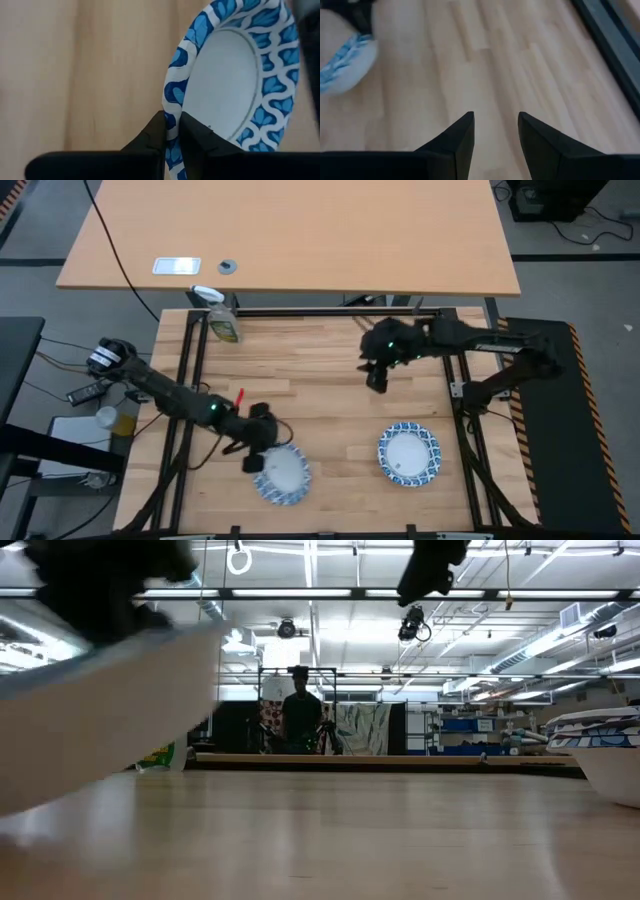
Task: Nest bowls inside each other
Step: Stack the white bowl on top of the stacked white bowl
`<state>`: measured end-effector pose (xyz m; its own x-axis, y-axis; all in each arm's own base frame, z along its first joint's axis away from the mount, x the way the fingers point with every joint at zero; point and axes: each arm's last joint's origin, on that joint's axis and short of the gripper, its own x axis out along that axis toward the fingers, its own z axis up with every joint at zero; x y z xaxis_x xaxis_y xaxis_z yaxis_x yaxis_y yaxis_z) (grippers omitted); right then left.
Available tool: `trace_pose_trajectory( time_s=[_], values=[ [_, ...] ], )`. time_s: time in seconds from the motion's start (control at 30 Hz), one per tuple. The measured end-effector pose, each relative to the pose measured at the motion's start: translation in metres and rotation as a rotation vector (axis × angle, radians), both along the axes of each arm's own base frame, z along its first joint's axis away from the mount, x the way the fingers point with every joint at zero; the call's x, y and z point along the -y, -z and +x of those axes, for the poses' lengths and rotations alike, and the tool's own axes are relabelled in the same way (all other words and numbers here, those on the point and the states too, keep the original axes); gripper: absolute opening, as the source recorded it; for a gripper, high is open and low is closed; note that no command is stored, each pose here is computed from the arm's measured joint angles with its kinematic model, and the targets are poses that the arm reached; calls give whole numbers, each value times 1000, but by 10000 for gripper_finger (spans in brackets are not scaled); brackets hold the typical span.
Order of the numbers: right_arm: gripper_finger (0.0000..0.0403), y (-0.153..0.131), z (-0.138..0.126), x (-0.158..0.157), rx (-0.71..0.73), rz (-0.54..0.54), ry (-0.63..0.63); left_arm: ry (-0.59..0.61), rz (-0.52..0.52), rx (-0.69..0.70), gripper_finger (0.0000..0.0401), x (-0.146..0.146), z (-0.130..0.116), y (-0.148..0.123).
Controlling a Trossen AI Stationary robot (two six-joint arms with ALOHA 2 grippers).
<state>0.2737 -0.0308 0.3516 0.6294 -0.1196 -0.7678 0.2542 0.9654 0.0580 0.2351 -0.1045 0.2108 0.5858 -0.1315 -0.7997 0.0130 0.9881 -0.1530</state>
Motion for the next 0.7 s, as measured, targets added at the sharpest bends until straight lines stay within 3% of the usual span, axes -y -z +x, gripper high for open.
trace_pose_trajectory(
  time_s=[0.23, 0.47, 0.7],
  values=[
    [159, -17, -31, 16, 20, 10, 71, 28, 68, 278, 43, -36, 37, -20],
    [159, -26, -55, 26, 11, -6, 106, 67, -1, 584, 43, -64, 80, -22],
    [159, -33, -74, 44, 22, -38, 172, 92, 4, 656, 43, -71, 136, -33]
  ],
)
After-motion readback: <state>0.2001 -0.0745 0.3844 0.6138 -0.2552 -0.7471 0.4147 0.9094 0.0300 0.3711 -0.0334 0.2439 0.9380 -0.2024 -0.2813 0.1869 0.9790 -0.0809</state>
